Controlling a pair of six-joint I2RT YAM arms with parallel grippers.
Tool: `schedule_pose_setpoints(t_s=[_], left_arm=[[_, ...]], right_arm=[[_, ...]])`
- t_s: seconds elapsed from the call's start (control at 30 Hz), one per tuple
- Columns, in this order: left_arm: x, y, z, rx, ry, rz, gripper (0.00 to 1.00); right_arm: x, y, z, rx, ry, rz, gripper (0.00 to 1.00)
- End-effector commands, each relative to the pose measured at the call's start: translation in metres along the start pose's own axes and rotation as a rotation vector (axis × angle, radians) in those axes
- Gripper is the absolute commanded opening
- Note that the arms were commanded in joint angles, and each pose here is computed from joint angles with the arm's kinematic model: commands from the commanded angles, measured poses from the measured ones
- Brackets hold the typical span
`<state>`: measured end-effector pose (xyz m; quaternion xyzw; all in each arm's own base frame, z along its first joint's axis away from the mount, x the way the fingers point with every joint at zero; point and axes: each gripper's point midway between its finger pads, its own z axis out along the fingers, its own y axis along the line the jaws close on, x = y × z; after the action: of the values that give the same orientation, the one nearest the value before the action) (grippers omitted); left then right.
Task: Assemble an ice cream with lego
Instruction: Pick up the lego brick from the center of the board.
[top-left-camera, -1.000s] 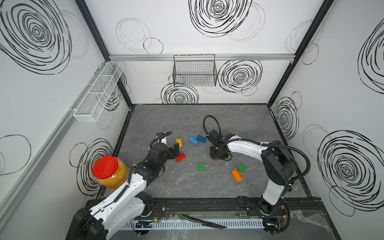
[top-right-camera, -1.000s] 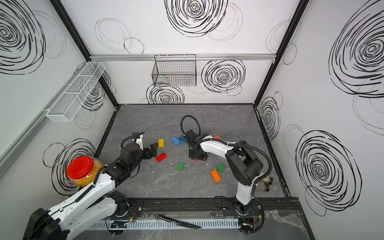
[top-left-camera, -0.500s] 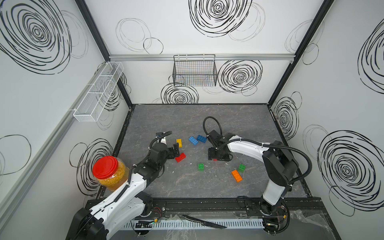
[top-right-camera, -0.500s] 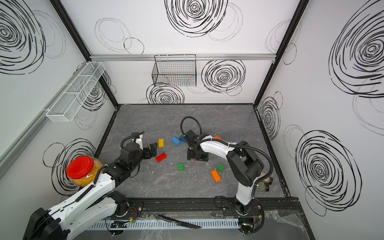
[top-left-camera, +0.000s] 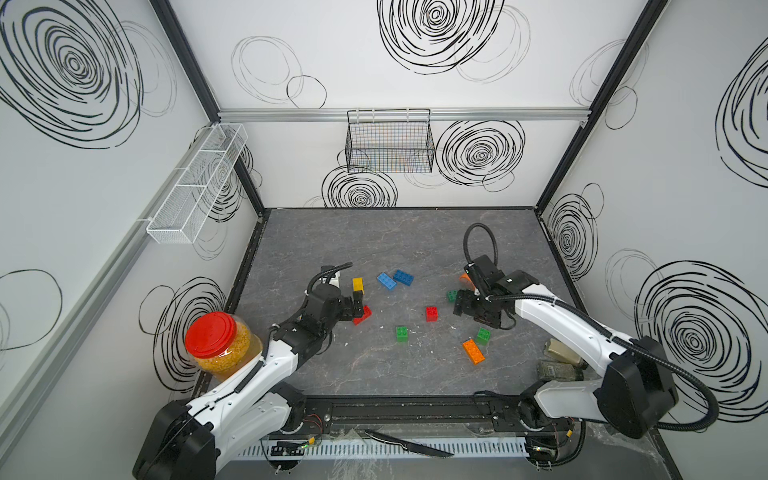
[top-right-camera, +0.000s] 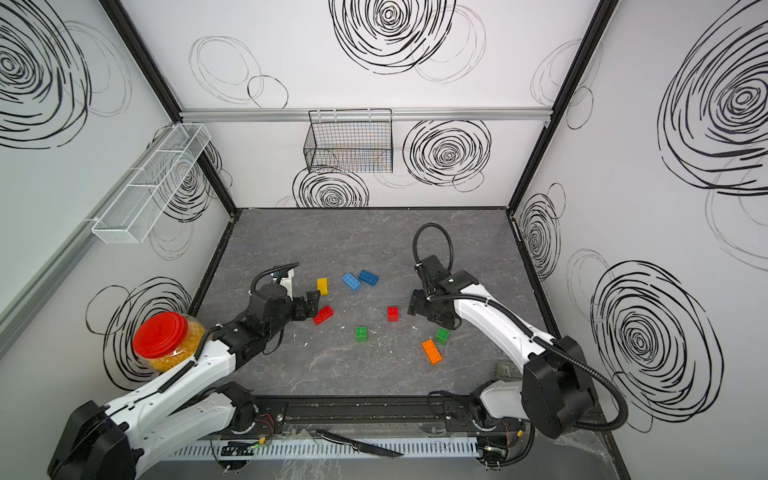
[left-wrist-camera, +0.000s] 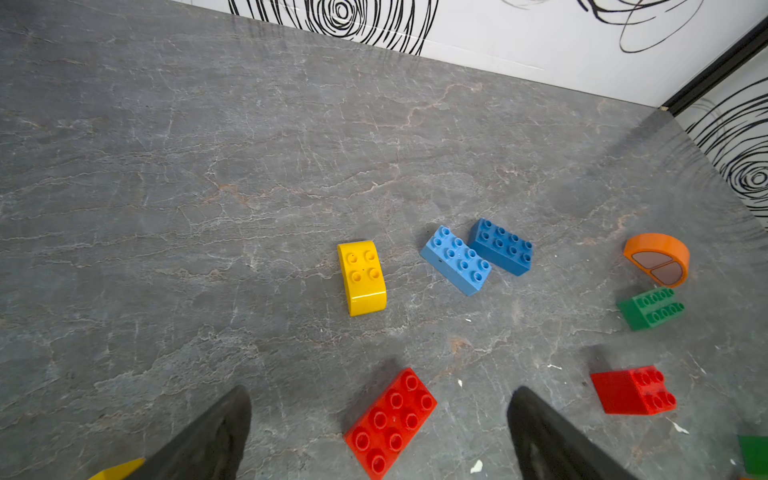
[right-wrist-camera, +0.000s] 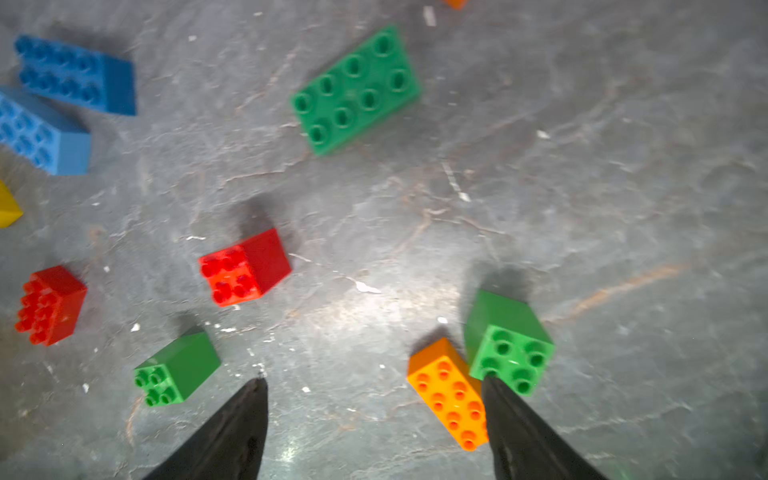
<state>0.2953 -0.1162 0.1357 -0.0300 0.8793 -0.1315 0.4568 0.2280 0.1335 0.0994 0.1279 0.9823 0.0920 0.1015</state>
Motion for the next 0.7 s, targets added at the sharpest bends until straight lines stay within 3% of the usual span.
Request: schedule_pose_setpoints(t_s=[0.0, 0.67], left_arm=[[-0.016, -0.014, 0.0, 0.049, -0.039, 0.003, 0.99], [-0.007, -0.012, 0.003, 0.039, -0.006, 0.011, 0.99]], right_arm=[[0.014, -0.028, -0.002, 0.043, 0.041, 0.072, 0.83], [0.025, -0.064, 0.044, 0.097, 0.074, 0.157, 0.61]])
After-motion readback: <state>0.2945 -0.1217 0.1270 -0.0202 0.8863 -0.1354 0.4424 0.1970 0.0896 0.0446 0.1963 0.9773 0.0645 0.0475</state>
